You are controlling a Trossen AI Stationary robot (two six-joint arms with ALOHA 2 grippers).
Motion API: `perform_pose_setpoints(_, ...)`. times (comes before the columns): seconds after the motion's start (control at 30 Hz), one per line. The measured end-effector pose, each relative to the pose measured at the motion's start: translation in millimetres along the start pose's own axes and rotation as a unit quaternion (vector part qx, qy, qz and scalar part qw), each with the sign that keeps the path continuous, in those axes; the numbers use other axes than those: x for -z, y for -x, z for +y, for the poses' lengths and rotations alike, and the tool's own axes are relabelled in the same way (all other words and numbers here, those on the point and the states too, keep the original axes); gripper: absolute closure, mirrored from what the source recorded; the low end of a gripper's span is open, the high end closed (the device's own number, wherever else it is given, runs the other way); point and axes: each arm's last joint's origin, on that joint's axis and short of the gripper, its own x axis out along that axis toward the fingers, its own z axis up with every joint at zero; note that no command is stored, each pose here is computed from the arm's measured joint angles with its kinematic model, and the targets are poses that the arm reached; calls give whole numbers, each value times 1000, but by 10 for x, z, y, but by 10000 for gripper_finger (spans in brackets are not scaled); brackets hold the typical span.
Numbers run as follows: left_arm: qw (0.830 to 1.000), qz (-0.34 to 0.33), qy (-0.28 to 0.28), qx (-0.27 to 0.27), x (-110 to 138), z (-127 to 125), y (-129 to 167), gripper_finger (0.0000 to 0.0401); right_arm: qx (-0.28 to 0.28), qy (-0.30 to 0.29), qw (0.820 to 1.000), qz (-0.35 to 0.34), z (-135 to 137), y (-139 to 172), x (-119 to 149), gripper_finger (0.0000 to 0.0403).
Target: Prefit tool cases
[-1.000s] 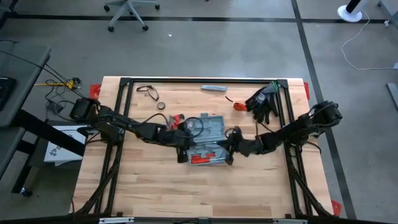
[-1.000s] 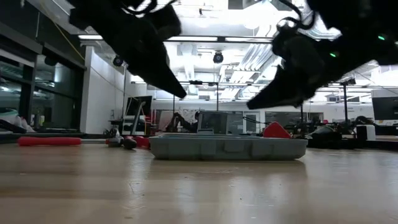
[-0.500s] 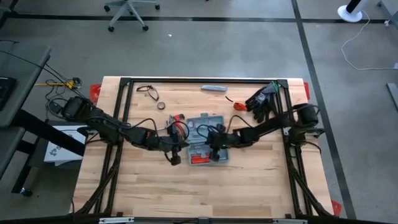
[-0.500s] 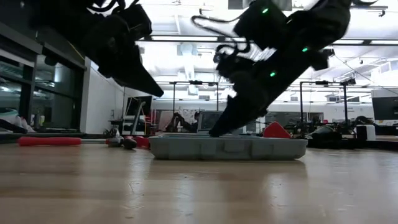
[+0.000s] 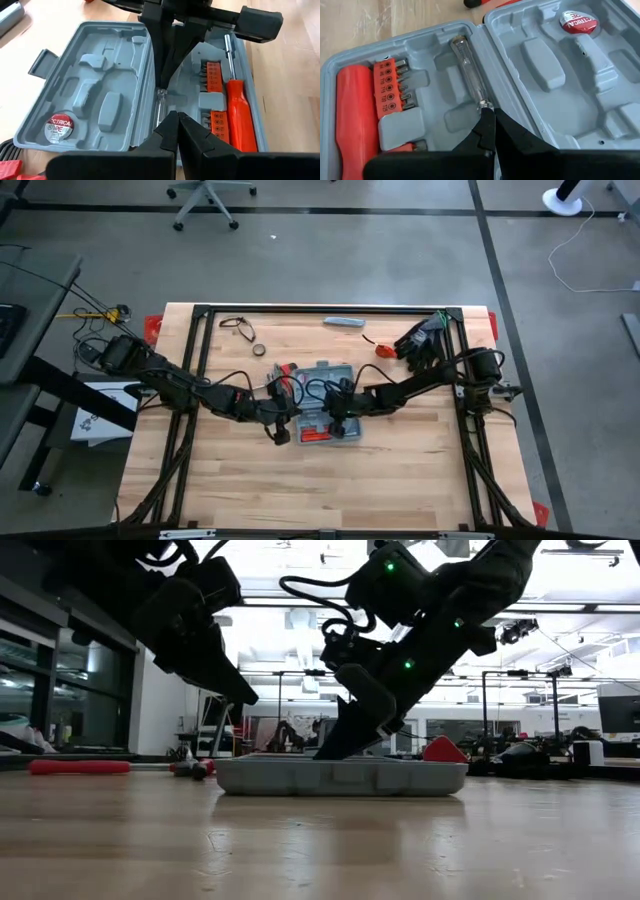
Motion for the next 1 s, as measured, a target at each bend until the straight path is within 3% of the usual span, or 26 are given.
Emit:
perform_pose_setpoints(0.47, 1000, -1, 5, -8, 9, 6, -38, 401, 4, 19, 999, -33, 67, 70, -49, 403)
perform_pose_setpoints(0.7, 999, 3, 8, 41, 125, -20, -377, 401, 4, 21, 999, -32, 66, 77, -51, 403)
perform_pose_setpoints(1.0, 997, 44, 69, 4, 377, 68, -783, 401, 7, 10, 1000, -25, 55, 86, -26, 403)
